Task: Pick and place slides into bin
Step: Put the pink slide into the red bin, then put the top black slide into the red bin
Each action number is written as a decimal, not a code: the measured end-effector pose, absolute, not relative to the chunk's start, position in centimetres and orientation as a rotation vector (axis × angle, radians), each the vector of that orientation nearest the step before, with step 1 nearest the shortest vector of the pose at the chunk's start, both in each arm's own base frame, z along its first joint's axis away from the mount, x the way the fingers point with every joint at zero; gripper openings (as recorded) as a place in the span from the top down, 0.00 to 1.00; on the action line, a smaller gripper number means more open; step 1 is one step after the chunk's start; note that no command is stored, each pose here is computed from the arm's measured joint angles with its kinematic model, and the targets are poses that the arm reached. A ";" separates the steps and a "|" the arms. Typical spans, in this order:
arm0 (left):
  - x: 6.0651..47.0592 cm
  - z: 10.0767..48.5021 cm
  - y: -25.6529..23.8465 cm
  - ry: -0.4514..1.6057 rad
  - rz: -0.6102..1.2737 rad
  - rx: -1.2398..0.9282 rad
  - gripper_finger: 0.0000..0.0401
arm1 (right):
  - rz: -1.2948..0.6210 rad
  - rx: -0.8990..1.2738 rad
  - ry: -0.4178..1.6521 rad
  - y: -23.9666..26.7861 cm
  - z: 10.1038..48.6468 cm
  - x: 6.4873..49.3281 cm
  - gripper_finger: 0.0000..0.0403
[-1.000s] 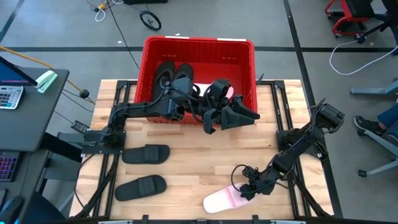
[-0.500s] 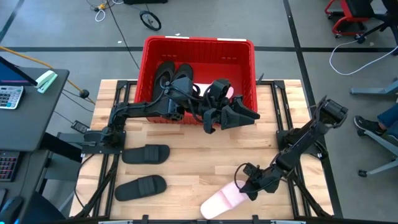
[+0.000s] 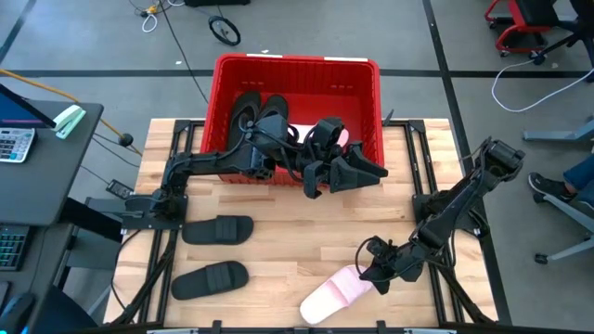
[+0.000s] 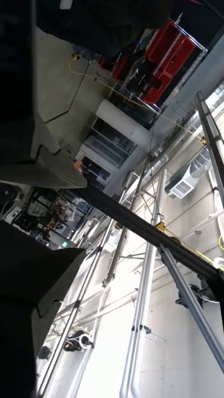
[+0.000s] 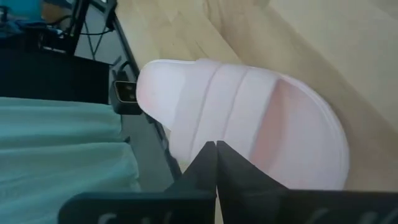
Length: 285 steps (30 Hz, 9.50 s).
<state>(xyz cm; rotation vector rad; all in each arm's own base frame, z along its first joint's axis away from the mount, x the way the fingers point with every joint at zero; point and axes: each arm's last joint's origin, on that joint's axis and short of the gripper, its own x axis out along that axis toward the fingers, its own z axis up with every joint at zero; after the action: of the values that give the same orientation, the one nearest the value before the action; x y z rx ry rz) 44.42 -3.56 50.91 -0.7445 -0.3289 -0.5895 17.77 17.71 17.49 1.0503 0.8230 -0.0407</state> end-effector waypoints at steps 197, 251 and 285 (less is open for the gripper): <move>30.6 42.0 -13.3 0.671 0.832 -1.005 0.57 | -0.066 0.693 0.635 1.5 37.1 14.3 0.71; 17.8 19.6 -7.8 0.939 1.027 -1.419 0.57 | 0.067 0.850 0.495 4.5 30.1 22.8 0.71; 24.8 40.3 0.1 0.159 0.567 -0.829 0.97 | 0.215 0.852 -0.222 0.9 36.7 23.7 0.71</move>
<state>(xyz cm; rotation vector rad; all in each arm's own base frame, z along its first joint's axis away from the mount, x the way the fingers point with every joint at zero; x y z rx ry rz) 24.82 0.14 40.26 -0.8287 0.1590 0.5665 23.70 0.94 36.66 0.8515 -0.2217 0.2150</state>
